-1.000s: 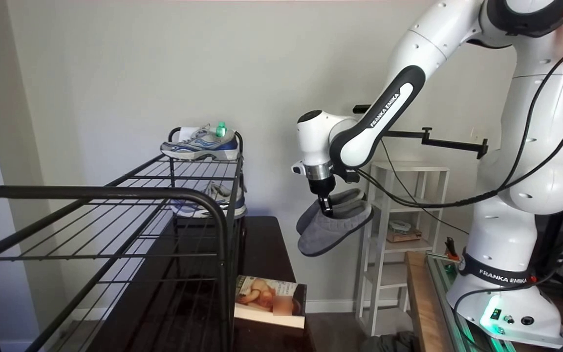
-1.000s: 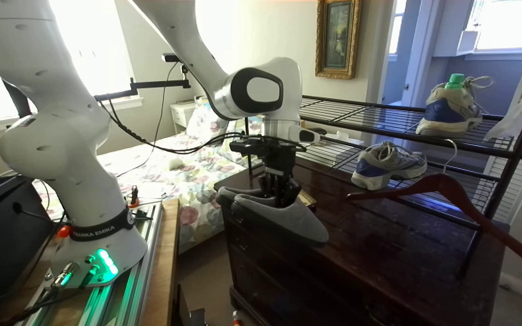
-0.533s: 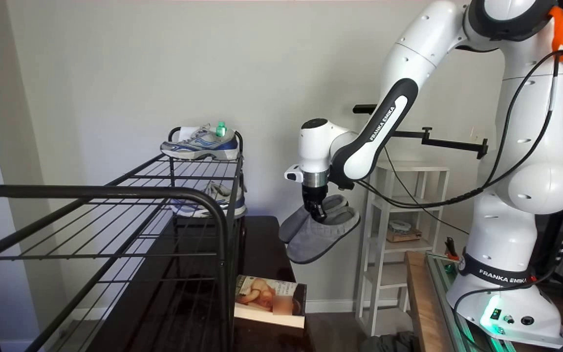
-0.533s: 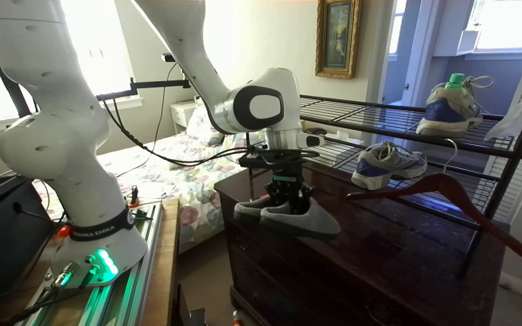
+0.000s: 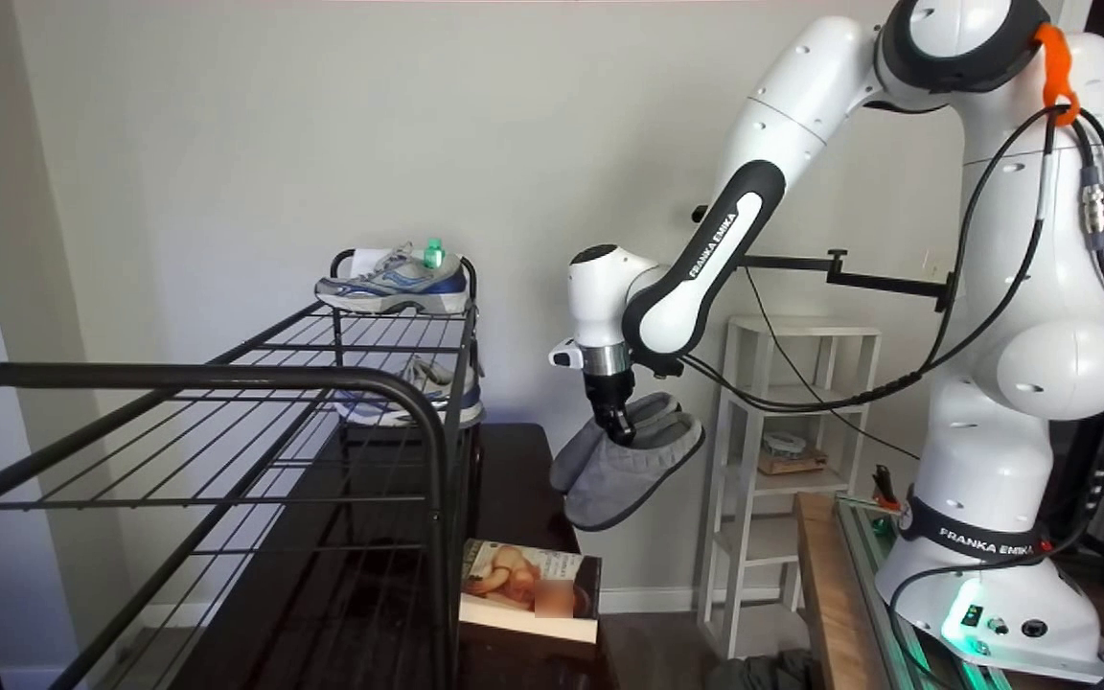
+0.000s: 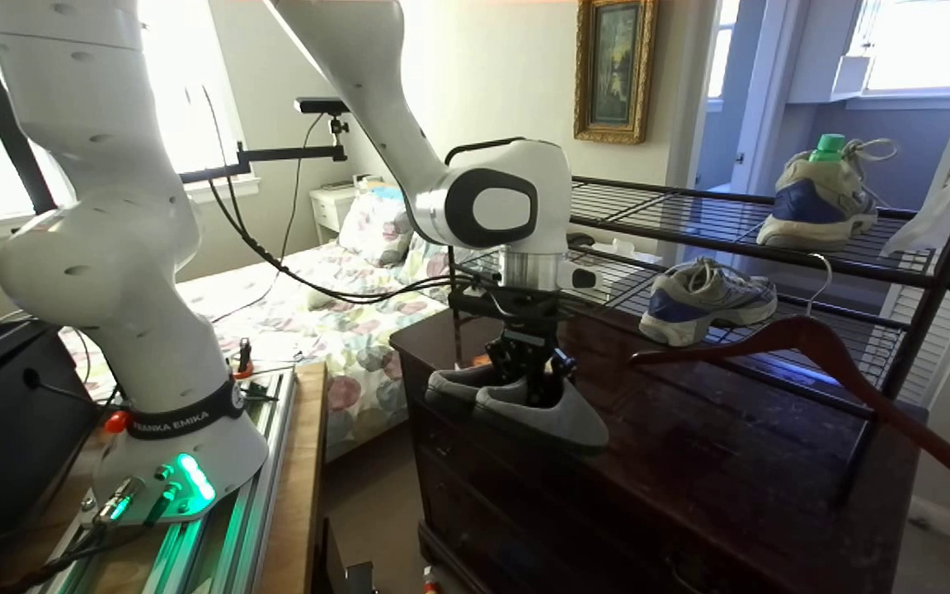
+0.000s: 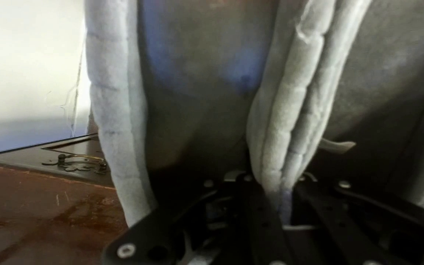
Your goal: Put the slippers on the cabinet
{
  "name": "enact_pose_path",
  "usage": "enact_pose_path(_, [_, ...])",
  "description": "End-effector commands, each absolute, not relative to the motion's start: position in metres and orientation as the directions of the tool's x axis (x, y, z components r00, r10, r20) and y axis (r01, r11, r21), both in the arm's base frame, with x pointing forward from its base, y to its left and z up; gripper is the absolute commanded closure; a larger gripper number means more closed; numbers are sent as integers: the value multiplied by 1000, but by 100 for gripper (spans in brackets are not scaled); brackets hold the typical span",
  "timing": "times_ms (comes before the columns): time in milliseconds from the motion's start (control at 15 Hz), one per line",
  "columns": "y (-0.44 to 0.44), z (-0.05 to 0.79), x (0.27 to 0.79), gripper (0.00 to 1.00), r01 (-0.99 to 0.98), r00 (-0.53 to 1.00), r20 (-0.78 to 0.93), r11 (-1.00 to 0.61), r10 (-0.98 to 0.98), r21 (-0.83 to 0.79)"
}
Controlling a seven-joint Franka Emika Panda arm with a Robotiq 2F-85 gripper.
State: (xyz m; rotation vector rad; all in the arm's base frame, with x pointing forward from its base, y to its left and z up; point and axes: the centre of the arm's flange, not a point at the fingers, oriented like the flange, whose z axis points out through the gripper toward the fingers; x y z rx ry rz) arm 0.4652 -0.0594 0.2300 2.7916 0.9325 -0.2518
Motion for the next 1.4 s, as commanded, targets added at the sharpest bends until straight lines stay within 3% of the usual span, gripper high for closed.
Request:
enact_pose_path(0, [-61, 217, 459, 97, 540, 839, -63, -813, 540, 220])
enact_pose_path(267, [-69, 204, 461, 97, 462, 853, 125, -845, 507, 269])
enact_pose_path(533, [-76, 191, 467, 97, 546, 770, 229, -801, 596, 248])
enact_pose_path(800, [-69, 180, 479, 97, 610, 699, 272, -749, 662, 258])
enact_pose_path(1333, [-76, 185, 537, 97, 534, 740, 338, -814, 581, 230])
